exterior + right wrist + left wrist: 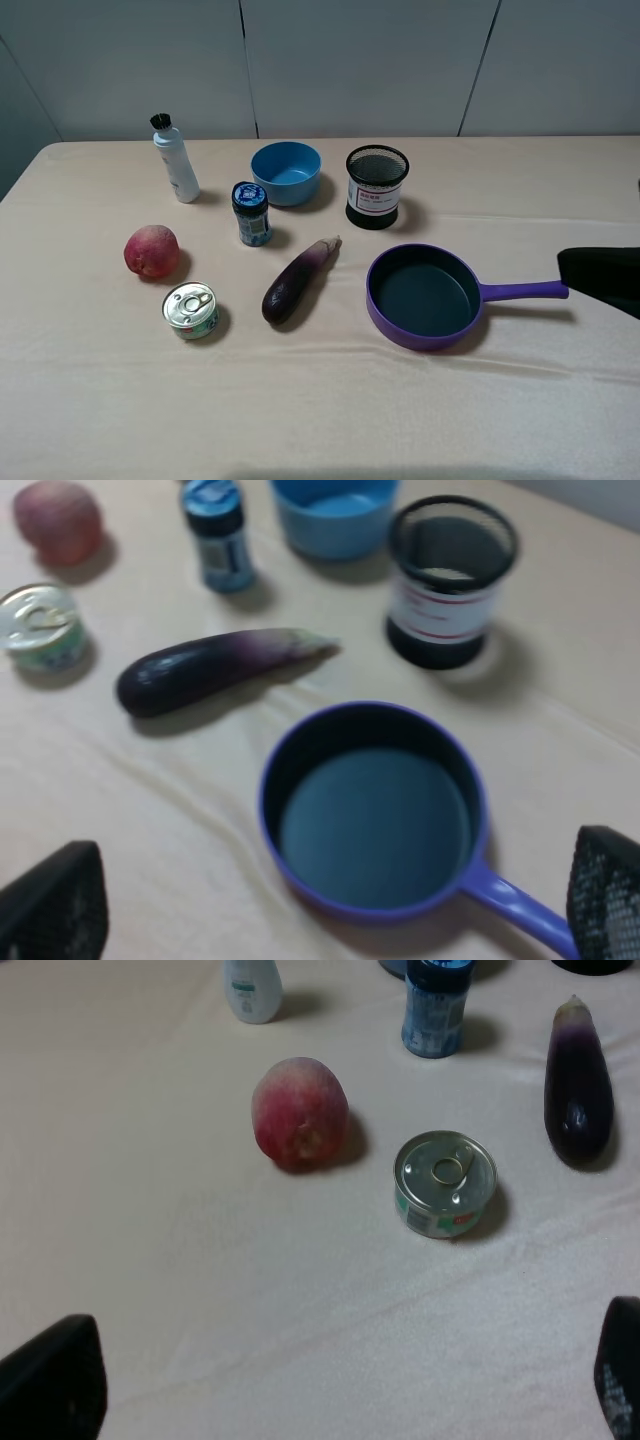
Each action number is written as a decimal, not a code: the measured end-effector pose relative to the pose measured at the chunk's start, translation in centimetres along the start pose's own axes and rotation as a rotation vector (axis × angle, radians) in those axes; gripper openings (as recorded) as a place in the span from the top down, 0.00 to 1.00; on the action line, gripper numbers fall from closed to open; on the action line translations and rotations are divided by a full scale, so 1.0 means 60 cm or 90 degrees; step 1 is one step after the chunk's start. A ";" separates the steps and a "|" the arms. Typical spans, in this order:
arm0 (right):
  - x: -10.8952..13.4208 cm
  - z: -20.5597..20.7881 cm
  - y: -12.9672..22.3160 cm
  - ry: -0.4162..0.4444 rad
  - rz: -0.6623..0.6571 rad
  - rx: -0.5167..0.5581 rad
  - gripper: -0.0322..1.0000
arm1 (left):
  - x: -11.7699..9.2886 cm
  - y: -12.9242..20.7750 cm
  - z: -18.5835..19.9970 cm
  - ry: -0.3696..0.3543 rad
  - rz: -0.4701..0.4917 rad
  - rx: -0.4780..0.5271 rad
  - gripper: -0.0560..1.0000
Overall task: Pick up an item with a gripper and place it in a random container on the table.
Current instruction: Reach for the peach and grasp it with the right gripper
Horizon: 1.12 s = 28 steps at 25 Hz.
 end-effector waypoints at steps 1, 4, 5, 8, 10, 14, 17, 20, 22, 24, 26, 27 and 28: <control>0.002 -0.008 -0.004 -0.008 0.008 0.000 0.30 | 0.000 0.000 0.000 0.000 0.000 0.000 0.01; 0.013 -0.036 -0.015 -0.040 0.033 0.003 0.30 | 0.000 0.000 0.000 0.000 0.000 0.000 0.01; 0.017 -0.046 -0.019 -0.050 0.040 0.005 0.30 | 0.000 0.000 0.000 0.000 0.000 0.000 0.01; 0.031 -0.078 -0.028 -0.075 0.059 0.010 0.30 | 0.000 0.000 0.000 0.000 0.000 0.000 0.01; 0.041 -0.100 -0.031 -0.091 0.071 0.015 0.30 | 0.000 0.000 0.000 0.000 0.000 0.000 0.01; 0.063 -0.139 -0.037 -0.114 0.092 0.019 0.30 | 0.000 0.000 0.000 0.000 0.000 0.000 0.01; 0.081 -0.159 -0.045 -0.136 0.108 0.030 0.30 | 0.000 0.000 0.000 0.000 0.000 0.000 0.01; 0.090 -0.170 -0.061 -0.146 0.125 0.030 0.30 | 0.000 0.000 0.000 0.000 0.000 0.000 0.01; 0.104 -0.189 -0.086 -0.159 0.151 0.030 0.30 | 0.000 0.000 0.000 0.000 0.000 0.000 0.01; 0.115 -0.203 -0.101 -0.168 0.168 0.032 0.30 | 0.000 0.000 0.000 0.000 0.000 0.000 0.01; 0.125 -0.216 -0.120 -0.174 0.183 0.029 0.30 | 0.000 0.000 0.000 0.000 0.000 0.000 0.01; 0.130 -0.224 -0.126 -0.179 0.190 0.032 0.30 | 0.000 0.000 0.000 0.000 0.000 0.000 0.01; 0.136 -0.231 -0.133 -0.183 0.197 0.033 0.30 | 0.000 0.000 0.000 0.000 0.000 0.000 0.01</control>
Point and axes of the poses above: a point on each arm's last joint axis where the gripper is mounted, z pointing back along that axis away from the gripper, x along the wrist's bending axis when the last joint is at zero, y = z × x, the point moved 7 cm from there along -z, pointing out along that axis toward the gripper, and after that the axes turned 11 degrees about z, right-handed, at the moved point
